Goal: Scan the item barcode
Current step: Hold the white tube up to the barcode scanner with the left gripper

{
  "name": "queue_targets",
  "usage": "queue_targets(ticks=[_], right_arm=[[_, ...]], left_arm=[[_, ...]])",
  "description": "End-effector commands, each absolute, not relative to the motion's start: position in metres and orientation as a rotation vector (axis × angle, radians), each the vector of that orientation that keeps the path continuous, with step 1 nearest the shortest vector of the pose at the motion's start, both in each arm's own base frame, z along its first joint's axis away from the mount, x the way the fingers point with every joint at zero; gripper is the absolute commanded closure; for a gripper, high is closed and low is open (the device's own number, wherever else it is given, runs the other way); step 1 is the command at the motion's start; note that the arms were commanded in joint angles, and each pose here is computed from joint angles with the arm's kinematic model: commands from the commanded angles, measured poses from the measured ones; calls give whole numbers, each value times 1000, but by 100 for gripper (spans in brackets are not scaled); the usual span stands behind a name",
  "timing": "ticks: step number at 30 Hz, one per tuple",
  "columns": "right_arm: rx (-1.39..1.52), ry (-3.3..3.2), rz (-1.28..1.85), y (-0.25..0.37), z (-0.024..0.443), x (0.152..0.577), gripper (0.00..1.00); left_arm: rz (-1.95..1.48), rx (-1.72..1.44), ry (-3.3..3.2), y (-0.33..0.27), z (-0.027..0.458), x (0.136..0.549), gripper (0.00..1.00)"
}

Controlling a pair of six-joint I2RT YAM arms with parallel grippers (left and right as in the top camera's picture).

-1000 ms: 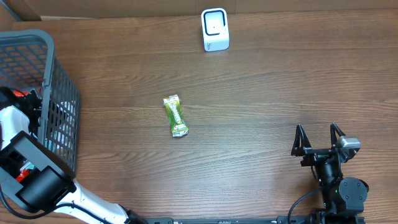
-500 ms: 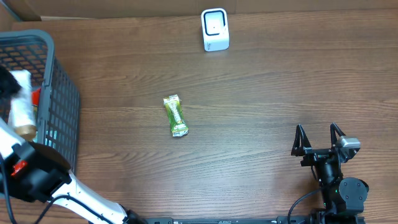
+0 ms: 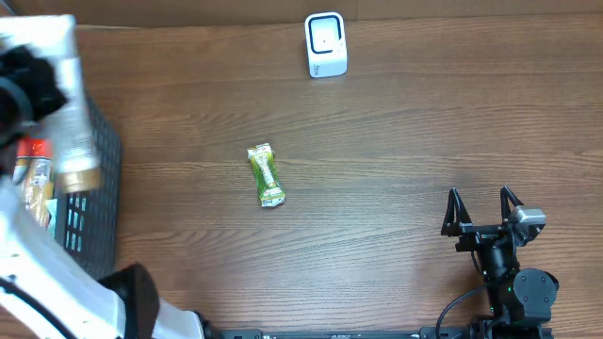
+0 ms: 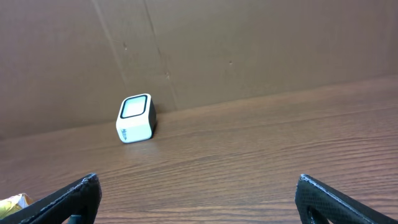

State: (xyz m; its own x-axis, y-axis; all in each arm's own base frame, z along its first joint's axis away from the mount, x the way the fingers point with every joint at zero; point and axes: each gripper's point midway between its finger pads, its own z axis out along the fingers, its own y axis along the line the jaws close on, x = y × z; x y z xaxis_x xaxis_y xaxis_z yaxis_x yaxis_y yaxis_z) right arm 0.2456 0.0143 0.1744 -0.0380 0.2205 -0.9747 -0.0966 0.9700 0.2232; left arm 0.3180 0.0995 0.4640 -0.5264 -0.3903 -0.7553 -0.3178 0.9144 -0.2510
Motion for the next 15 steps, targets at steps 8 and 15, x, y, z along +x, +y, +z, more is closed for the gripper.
queue_targets(ticks=[8,15], right_arm=[[86,1590,260,16,172,246,0],[86,1590,260,16,172,246,0]], left_arm=[[-517,-178,2613,-97,345,405,95],[-519,-144,2875,-174,236,439,96]])
